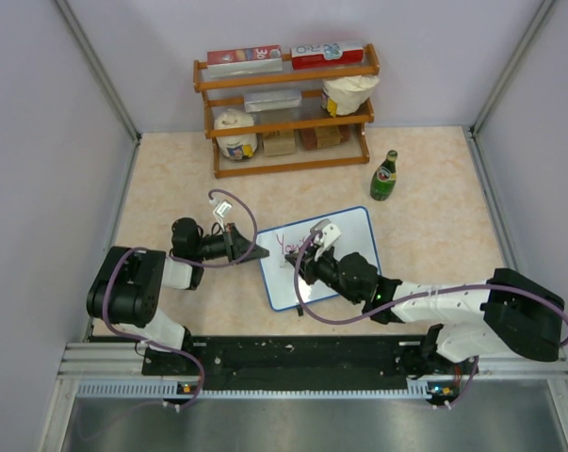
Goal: Write a sentence on the whiteboard
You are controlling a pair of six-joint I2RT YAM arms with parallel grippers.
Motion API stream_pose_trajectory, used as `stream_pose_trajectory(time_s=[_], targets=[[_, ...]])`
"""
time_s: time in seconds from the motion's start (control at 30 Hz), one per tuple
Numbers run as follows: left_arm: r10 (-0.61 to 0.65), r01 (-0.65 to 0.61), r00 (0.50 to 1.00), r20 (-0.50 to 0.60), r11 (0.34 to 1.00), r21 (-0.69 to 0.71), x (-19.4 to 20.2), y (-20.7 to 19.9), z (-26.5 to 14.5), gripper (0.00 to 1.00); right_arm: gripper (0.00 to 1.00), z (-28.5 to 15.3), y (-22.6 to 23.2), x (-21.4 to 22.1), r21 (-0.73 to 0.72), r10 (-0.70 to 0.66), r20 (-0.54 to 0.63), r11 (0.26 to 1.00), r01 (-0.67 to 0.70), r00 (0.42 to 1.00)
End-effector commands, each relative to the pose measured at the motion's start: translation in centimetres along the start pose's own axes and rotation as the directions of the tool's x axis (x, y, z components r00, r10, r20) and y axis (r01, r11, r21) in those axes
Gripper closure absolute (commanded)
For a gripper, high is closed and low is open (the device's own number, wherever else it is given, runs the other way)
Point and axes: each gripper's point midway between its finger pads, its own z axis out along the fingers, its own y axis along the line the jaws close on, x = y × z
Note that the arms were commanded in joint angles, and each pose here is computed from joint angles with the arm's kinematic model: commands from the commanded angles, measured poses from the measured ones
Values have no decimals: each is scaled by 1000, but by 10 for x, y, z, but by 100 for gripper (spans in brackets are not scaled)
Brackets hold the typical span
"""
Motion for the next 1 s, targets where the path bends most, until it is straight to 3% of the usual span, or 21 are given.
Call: stream_pose_trajectory(time_s=[0.0, 0.57, 0.97], targets=[[77, -73, 994, 73, 995, -65, -14, 17, -2, 100, 100, -1, 10, -11, -26, 35, 32, 999, -34, 999], [76, -72, 995, 71, 996, -58, -14, 16, -2, 100, 100, -11, 10, 1, -45, 39, -1, 998, -39, 999], [78, -74, 994, 71, 996, -58, -14, 16, -2, 100, 100, -11, 19, -51, -66, 62, 105, 996, -55, 992]])
